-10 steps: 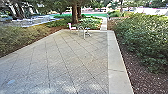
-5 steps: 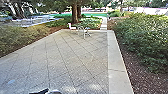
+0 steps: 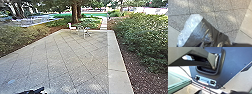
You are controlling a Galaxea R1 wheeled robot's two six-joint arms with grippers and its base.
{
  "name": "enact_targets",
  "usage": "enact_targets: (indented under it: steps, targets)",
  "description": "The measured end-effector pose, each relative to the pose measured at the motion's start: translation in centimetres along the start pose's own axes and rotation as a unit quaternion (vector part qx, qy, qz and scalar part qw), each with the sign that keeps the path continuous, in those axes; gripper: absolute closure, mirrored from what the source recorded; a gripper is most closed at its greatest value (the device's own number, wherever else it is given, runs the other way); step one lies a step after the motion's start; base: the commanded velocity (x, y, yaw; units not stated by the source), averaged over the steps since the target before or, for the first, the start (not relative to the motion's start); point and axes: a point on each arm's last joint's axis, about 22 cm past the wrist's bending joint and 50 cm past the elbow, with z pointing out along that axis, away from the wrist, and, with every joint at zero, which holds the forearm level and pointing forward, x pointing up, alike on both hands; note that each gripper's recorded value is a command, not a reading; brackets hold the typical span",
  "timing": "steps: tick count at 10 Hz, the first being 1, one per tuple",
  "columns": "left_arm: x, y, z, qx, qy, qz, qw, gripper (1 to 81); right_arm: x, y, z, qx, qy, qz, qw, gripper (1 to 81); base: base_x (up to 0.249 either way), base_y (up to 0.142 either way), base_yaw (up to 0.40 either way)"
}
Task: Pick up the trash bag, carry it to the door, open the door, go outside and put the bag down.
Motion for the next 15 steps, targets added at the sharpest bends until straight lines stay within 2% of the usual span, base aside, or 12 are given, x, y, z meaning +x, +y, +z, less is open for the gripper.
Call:
enact_targets:
  steps: [3, 4, 6, 7, 9, 11, 12, 13, 14, 15]
  targets:
    - [-0.2, -0.1, 0.1, 0.000, -0.001, -0.002, 1.0000, 1.0, 0.0, 0.0, 0.0, 0.000, 0.000, 0.000, 1.0000, 1.0, 0.000, 0.000, 0.000]
    - [-1.1, -0.4, 0.5, 0.002, -0.007, -0.003, 1.0000, 1.0, 0.0, 0.0, 0.0, 0.000, 0.000, 0.000, 1.0000, 1.0, 0.000, 0.000, 0.000]
    - [-6.2, -0.6, 2.6, -0.001, -0.037, 0.002, 0.9993, 1.0, 0.9, 0.2, -0.2, -0.003, 0.011, -0.005, 0.9999, 1.0, 0.000, 0.000, 0.000]
    - [-9.6, 0.1, 4.1, -0.010, -0.051, 0.013, 0.9985, 1.0, 1.9, 0.4, -0.3, -0.006, 0.023, -0.010, 0.9997, 1.0, 0.000, 0.000, 0.000]
    - [-15.9, 0.8, 7.1, -0.019, -0.066, 0.028, 0.9972, 1.0, 4.1, 0.8, -0.8, -0.013, 0.051, -0.022, 0.9984, 1.0, 0.000, 0.000, 0.000]
    - [-20.7, 0.7, 9.8, -0.015, -0.059, 0.053, 0.9967, 1.0, 6.3, 1.0, -1.3, -0.020, 0.078, -0.034, 0.9962, 1.0, 0.000, 0.000, 0.000]
    - [-24.6, 1.1, 11.4, -0.018, -0.065, 0.070, 0.9953, 1.0, 7.2, 1.2, -1.5, -0.023, 0.091, -0.036, 0.9949, 1.0, 0.000, 0.000, 0.000]
    - [-29.9, 2.3, 13.1, -0.027, -0.090, 0.091, 0.9914, 1.0, 7.9, 1.2, -1.7, -0.025, 0.105, -0.033, 0.9937, 1.0, 0.000, 0.000, 0.000]
    - [-34.3, 4.5, 14.4, -0.044, -0.111, 0.126, 0.9849, 1.0, 8.4, 1.2, -1.8, -0.026, 0.120, -0.026, 0.9922, 1.0, 0.000, 0.000, 0.000]
    - [-36.7, 7.4, 15.4, -0.065, -0.114, 0.161, 0.9782, 1.0, 8.7, 1.2, -1.9, -0.026, 0.134, -0.018, 0.9905, 1.0, 0.000, 0.000, 0.000]
